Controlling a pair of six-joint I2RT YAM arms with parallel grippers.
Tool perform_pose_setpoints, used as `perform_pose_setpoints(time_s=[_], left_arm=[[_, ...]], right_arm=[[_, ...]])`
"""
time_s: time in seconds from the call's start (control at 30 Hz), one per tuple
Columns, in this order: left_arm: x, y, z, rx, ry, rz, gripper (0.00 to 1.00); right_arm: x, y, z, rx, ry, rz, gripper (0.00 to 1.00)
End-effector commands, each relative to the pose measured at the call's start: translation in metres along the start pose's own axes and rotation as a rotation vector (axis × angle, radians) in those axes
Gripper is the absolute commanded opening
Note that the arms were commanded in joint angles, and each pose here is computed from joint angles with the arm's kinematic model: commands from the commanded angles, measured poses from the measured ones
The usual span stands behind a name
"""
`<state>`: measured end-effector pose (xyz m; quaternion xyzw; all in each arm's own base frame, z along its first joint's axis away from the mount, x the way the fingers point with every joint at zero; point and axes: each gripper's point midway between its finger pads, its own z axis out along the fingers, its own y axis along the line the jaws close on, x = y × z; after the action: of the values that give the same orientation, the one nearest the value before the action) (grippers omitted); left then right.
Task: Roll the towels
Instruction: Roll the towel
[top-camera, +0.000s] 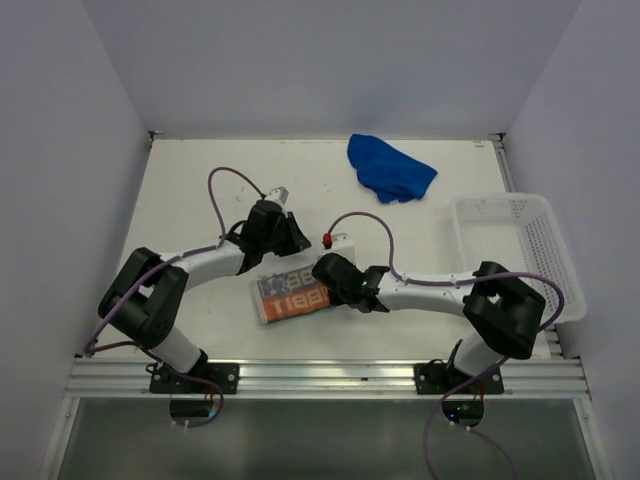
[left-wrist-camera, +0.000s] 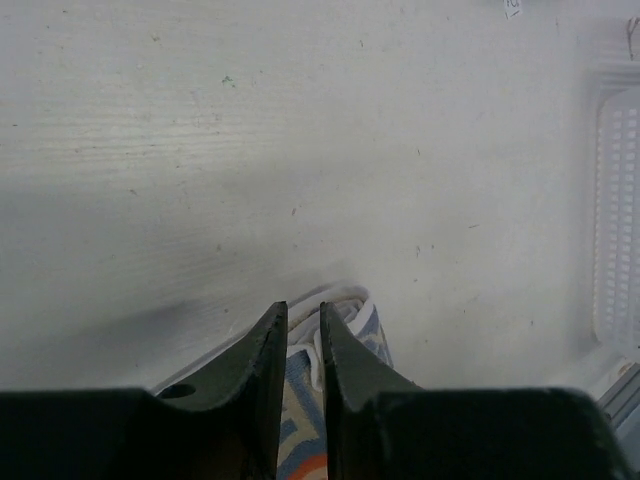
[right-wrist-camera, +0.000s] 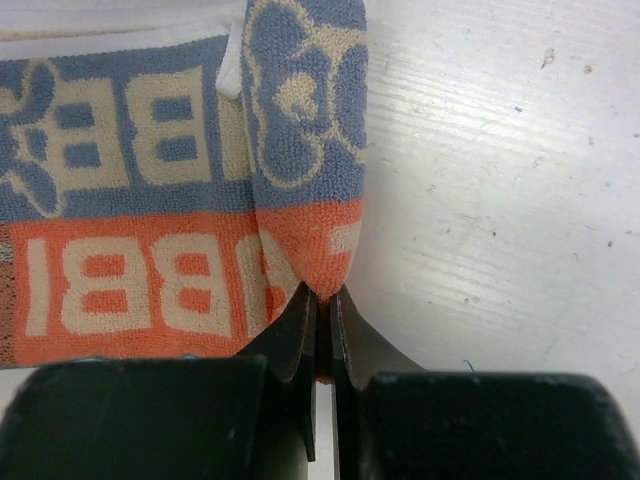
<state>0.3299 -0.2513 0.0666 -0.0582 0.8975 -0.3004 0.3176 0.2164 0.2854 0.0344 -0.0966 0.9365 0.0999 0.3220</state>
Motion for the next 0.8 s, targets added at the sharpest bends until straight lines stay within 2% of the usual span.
perform_pose_setpoints(time_s=[0.0,0.43,0.77], left_arm=[[-0.015,-0.018,-0.013,0.054,-0.037,0.008,0.21],[-0.012,-0.028,-0.024,0.109,-0.018,-0.014,0.13],[-0.003,-0.035,-0.029,0.187,0.012,-0.025,0.09]], right_arm=[[-0.009,-0.01,-0.008,0.144,-0.066,-0.106,0.0],[0.0,0.005,-0.01,0.397,-0.131,-0.456,0.0],[0.007,0.028,-0.007,0.504,-0.142,-0.691,0.0]])
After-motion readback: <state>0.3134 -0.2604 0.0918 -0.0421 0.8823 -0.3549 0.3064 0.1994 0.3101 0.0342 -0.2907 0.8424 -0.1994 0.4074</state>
